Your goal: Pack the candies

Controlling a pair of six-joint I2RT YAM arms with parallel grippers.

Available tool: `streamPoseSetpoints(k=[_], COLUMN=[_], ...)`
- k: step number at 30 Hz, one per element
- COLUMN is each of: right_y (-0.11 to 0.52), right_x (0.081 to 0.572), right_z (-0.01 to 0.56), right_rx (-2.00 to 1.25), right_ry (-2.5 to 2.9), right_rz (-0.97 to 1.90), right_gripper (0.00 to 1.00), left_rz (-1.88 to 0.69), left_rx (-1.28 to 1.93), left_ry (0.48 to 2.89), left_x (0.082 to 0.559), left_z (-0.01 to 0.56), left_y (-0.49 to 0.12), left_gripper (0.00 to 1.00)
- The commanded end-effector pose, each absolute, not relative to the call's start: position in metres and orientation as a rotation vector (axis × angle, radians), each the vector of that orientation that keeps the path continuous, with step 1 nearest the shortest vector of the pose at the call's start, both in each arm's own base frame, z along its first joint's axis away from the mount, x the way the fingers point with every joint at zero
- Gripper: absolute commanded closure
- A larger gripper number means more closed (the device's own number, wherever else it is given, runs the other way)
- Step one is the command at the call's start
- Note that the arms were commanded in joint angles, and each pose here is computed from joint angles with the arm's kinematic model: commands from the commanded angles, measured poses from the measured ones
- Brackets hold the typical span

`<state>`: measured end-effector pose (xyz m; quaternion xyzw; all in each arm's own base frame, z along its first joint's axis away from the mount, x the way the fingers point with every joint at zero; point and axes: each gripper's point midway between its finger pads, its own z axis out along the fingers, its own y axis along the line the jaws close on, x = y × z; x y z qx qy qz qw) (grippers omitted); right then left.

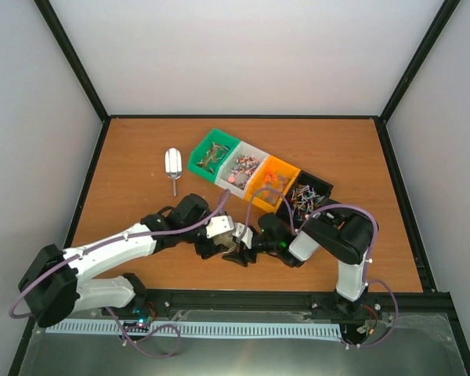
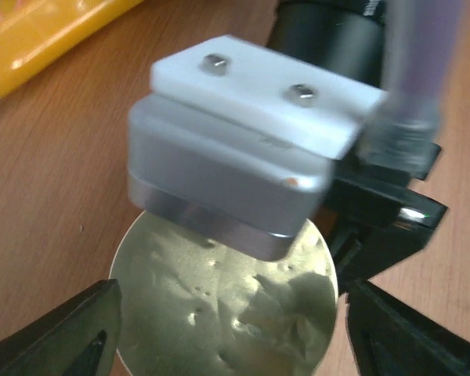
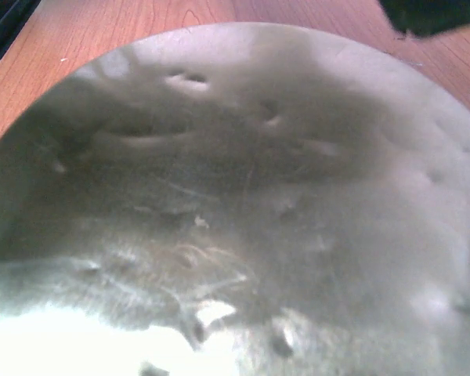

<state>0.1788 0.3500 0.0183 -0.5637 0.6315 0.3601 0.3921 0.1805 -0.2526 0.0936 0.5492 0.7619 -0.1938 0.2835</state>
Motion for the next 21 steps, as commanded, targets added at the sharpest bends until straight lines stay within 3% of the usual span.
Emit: streamPoseSetpoints(k=[1,7,16,21], right_y=[0.34,0.34,0.34,0.339], right_x=[0.175,0.174,0.173,0.171], right_z=[-0.007,-0.009,-0.009,-0.009], right_rx=[-1.442,-1.444,-1.448,-1.46], right_ry=[1.732,1.735,1.733,1.723], right_rz=[0.89,0.894,0.898,0.897], right_gripper=[0.57,0.57,0.57,0.57], left_rz=[-0.57,-0.547,-0.479,-0.295], left_rx=[1.589,1.71,1.738,1.826], left_ry=[1.883,1.764,1.788,1.745], left_x=[0.163,0.149,0.154,0.164], left_z=[0.107,0.104,0.087,0.072], left_y=[-0.257,-0.261,-0.265,-0.247], left_gripper=[0.26,0.43,0.55,0.66])
